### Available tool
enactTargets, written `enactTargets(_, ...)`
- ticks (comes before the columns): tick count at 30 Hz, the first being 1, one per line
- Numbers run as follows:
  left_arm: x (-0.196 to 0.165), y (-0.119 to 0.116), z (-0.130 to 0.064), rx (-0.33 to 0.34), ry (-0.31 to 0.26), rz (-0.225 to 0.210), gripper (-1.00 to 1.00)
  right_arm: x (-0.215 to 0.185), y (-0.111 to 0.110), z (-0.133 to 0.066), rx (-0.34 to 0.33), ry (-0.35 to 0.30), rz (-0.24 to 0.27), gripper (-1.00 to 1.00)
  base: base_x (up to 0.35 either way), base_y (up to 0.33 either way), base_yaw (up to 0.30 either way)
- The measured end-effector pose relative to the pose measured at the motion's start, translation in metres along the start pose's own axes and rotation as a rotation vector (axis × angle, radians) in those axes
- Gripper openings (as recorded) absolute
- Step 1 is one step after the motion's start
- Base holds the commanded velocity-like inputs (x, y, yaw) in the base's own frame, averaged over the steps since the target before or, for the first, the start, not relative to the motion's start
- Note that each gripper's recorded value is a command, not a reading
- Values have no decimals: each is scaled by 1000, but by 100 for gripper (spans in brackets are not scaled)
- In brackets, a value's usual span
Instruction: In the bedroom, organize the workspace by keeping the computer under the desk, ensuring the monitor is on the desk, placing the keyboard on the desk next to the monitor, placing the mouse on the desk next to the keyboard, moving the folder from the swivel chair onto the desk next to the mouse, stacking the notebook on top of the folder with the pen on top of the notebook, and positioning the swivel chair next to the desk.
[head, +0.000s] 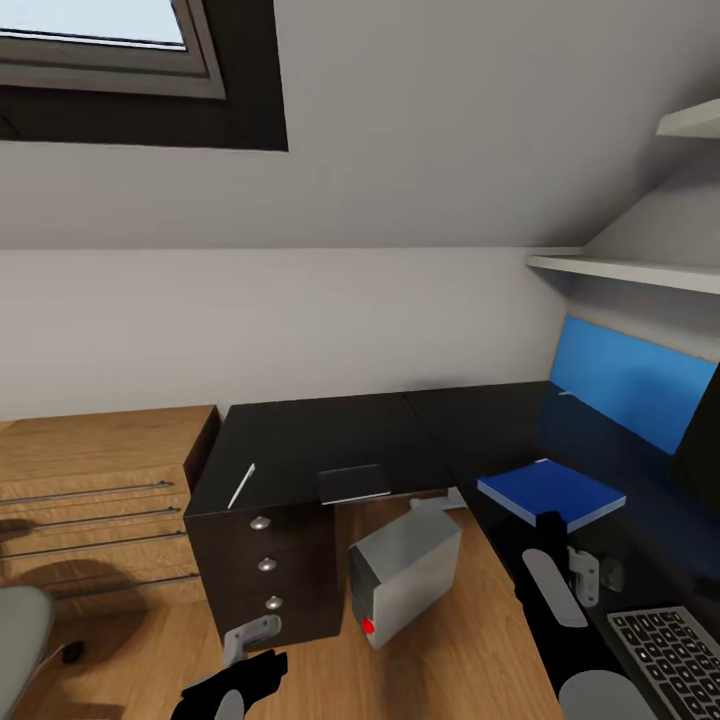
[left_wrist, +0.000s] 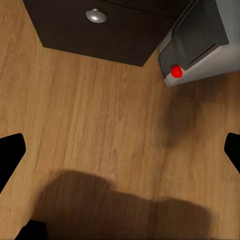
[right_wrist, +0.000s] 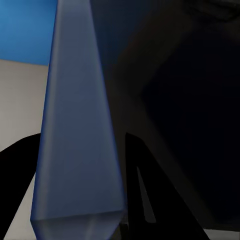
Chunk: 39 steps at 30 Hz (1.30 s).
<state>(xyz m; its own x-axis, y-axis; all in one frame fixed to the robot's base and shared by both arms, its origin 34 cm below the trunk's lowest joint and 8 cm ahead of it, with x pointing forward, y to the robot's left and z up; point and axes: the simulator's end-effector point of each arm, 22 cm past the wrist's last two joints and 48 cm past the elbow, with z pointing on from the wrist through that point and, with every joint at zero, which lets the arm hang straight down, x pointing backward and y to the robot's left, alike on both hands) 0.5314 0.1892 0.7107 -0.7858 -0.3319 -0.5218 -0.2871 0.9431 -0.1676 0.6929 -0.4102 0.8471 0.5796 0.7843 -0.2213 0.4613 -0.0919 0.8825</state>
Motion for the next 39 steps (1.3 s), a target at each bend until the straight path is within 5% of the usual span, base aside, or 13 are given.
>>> enactTargets(39,9,0,13,3,1,-2,100,4,-15,7,0,1,-1,-100,0,0,0)
